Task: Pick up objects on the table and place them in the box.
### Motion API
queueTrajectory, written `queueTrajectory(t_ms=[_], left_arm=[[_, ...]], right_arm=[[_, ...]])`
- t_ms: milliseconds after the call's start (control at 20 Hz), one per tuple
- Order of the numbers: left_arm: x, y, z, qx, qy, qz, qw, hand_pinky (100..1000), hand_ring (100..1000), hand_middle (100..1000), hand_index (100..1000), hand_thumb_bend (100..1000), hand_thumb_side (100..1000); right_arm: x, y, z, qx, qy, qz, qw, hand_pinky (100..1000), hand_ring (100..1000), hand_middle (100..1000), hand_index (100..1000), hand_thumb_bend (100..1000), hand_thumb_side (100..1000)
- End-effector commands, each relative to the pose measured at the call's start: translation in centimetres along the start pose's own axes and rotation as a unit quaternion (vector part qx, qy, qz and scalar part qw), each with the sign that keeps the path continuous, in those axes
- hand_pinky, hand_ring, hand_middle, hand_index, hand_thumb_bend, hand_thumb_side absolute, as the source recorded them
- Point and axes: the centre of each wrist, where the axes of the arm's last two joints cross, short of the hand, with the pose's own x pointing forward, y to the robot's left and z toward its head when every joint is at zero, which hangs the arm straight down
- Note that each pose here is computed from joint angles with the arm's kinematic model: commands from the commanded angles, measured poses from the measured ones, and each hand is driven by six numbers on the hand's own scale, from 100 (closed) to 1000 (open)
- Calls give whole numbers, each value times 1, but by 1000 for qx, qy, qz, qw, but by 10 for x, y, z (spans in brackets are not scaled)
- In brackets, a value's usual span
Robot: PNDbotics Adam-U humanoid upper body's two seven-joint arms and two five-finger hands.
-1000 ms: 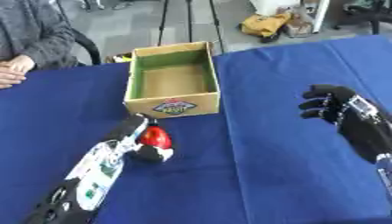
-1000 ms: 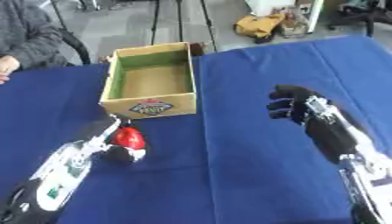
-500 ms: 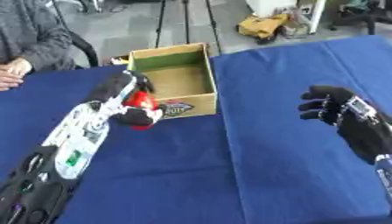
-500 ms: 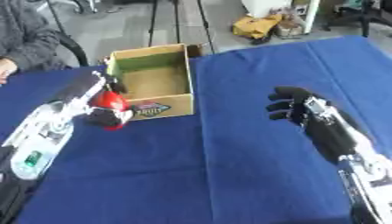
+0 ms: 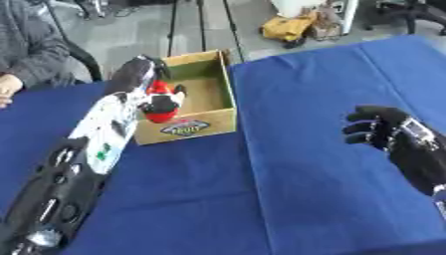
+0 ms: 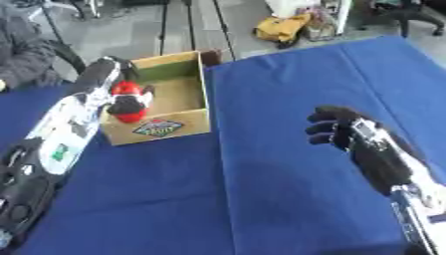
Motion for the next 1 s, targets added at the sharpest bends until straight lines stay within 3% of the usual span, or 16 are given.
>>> queueTrajectory(t_ms=[50,250,400,550,800,1000], left_arm=[[-14,-6,-11,62,58,-1,996,340,467,556,682,100,292],[-25,-21,-13,100,89,9,991,370,486,574,699,100,329],[-28,-27,-13,97,88,13,991,460,522,599,713,253,396],[-28,-26,-12,103,81,15,991,487,528,595,713,355,440],[-21,7,-10,170,32,45,984,488,525,585,701,465,500],[-15,53,7,245,-29,88,965,491,524,576,694,411,542]], right_arm=[[10,-2,-5,20,-8,22,1000,730,746,743,838,102,826],[11,-1,-8,28,-7,27,999,730,746,743,838,100,831],[11,-1,-8,30,-7,29,999,730,746,743,838,100,829],[11,-1,-8,29,-6,28,999,730,746,743,838,100,830],[8,-2,-5,19,-2,22,1000,730,746,742,838,100,830],[6,-3,-1,5,0,16,1000,729,745,741,838,100,824]])
